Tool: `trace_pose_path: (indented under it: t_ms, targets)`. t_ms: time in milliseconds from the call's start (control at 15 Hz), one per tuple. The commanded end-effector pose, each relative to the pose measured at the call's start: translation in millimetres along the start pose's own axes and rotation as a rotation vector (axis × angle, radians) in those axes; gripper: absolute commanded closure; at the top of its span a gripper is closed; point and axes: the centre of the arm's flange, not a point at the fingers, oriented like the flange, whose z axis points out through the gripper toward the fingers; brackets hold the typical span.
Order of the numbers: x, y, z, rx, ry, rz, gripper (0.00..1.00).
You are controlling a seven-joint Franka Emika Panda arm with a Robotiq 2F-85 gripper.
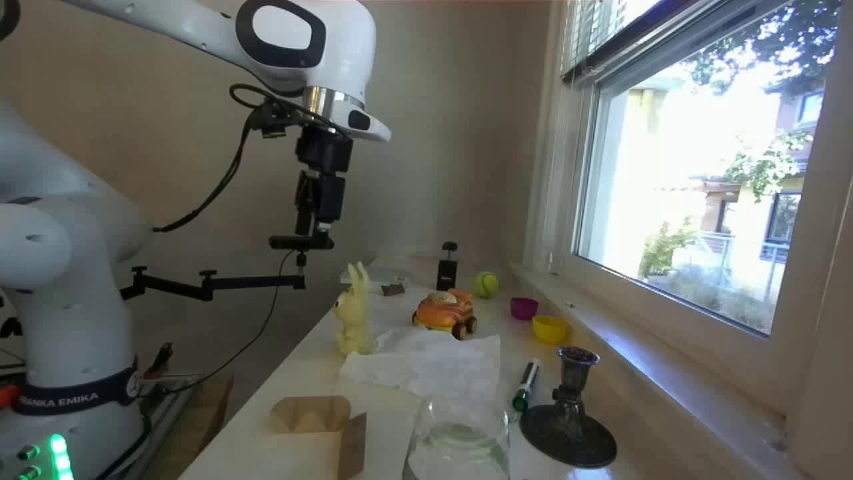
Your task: Put the shiny object in the purple vessel.
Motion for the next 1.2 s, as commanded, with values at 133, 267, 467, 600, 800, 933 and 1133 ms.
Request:
trace_pose_path:
  t_ms: [133,267,467,600,800,933,1133]
  targets:
    - [0.0,0.0,0.0,0.000,0.000,0.000,0.00]
    - [0.0,0.0,0.0,0.000,0.000,0.000,0.00]
    - [0.0,0.0,0.0,0.000,0.000,0.000,0.00]
    - [0.0,0.0,0.0,0.000,0.000,0.000,0.00]
    - [-0.4,25.3,4.6,0.021,0.001,0.055,0.00]
    - [-3.5,46.6,6.4,0.025,-0.001,0.113,0.00]
    - [51.8,59.4,-9.1,0.028,0.002,0.226,0.00]
